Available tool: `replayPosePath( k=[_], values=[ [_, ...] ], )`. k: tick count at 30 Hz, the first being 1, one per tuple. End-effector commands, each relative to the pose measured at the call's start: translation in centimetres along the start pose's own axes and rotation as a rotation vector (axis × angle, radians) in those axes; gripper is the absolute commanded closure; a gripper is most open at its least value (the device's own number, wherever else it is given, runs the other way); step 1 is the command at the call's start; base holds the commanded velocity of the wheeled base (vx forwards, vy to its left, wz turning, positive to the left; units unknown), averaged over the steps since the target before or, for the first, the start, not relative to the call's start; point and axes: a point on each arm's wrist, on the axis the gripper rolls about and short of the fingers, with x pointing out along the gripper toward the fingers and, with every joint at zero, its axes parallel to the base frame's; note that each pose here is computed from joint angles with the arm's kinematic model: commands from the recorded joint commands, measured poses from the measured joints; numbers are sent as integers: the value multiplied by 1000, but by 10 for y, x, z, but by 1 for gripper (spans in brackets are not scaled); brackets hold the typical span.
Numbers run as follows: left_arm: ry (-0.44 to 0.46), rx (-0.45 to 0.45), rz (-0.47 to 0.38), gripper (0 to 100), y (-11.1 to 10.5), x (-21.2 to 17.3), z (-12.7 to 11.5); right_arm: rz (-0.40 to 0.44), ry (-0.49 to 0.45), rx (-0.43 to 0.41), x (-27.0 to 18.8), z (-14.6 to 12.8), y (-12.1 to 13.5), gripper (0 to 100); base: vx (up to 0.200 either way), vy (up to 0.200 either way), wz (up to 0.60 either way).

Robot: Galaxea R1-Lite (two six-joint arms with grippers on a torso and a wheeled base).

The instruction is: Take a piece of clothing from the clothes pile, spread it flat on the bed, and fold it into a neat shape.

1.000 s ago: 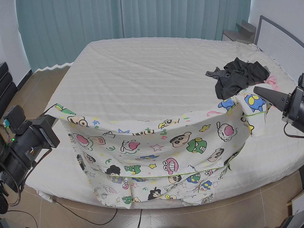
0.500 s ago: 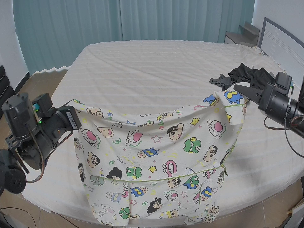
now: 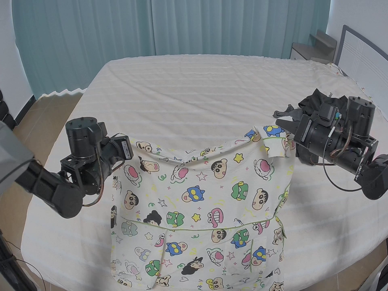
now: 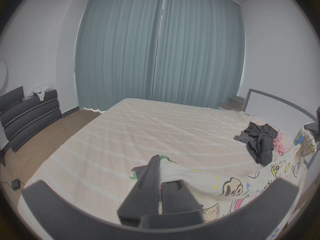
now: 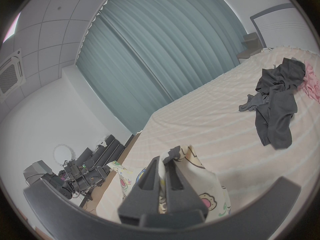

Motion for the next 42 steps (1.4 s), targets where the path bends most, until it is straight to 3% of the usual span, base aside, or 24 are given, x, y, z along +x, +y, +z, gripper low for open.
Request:
replayPosePath(
  k=[1,9,12,14,18,23,29,30,36,42],
  values=[
    [56,18,71,100,10,60,-55,-87,22,14,46,-26,-32,100,0,0,0],
    [59,19,173,100,27,115,-97,-142,67,29,89,-55,-60,100,0,0,0],
    [35,23,209,100,34,128,-98,-174,77,31,99,-66,-69,100,0,0,0],
    [24,73,244,100,43,140,-101,-200,97,37,109,-79,-79,100,0,0,0],
    [-19,117,262,100,52,151,-100,-195,86,35,123,-88,-88,100,0,0,0],
    [-24,172,270,100,55,165,-111,-197,87,34,139,-97,-96,100,0,0,0],
    [-21,178,273,100,55,170,-118,-187,78,33,147,-97,-98,100,0,0,0],
    [-19,178,272,0,55,170,-119,-185,74,32,149,-97,-99,0,0,0,0],
    [-31,173,302,0,62,172,-114,-206,52,35,148,-90,-106,0,0,0,0],
    [-98,148,349,0,76,175,-88,-280,19,46,129,-72,-125,0,0,0,0]
  ],
)
